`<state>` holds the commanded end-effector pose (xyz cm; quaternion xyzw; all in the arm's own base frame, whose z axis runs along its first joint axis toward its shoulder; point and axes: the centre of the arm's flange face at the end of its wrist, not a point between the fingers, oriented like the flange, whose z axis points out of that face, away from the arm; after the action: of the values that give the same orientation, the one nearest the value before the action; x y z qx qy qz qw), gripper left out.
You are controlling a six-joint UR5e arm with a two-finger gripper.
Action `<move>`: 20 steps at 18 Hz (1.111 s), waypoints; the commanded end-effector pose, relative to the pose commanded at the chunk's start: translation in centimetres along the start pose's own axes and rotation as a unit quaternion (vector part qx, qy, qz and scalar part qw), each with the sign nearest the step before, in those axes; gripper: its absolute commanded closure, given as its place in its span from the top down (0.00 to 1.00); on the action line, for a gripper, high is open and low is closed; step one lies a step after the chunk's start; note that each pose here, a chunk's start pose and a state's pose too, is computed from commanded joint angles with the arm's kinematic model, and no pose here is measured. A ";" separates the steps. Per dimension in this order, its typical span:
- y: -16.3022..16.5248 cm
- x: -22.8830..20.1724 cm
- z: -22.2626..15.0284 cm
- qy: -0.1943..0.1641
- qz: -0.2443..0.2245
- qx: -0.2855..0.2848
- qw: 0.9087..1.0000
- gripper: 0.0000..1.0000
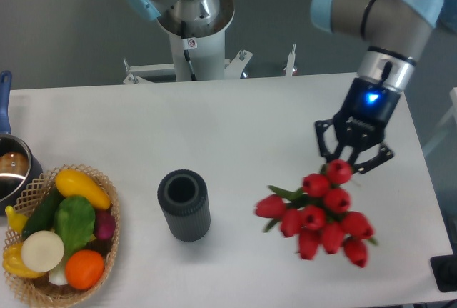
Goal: Insert the flowers into the vase
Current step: 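Carry the held red tulip bunch toward the dark cylindrical vase, then lower the tulip stems into the vase opening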
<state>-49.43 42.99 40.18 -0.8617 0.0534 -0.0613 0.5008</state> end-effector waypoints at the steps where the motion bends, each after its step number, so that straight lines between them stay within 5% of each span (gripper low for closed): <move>1: -0.1 0.6 0.7 0.012 0.000 0.009 1.000 0.06; 5: -1.4 3.1 3.2 0.056 0.004 0.047 0.997 0.06; 20: -6.0 8.8 5.7 0.128 0.040 0.133 0.982 0.06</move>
<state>-39.65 49.41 43.05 -0.7693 0.1426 -0.1580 0.6024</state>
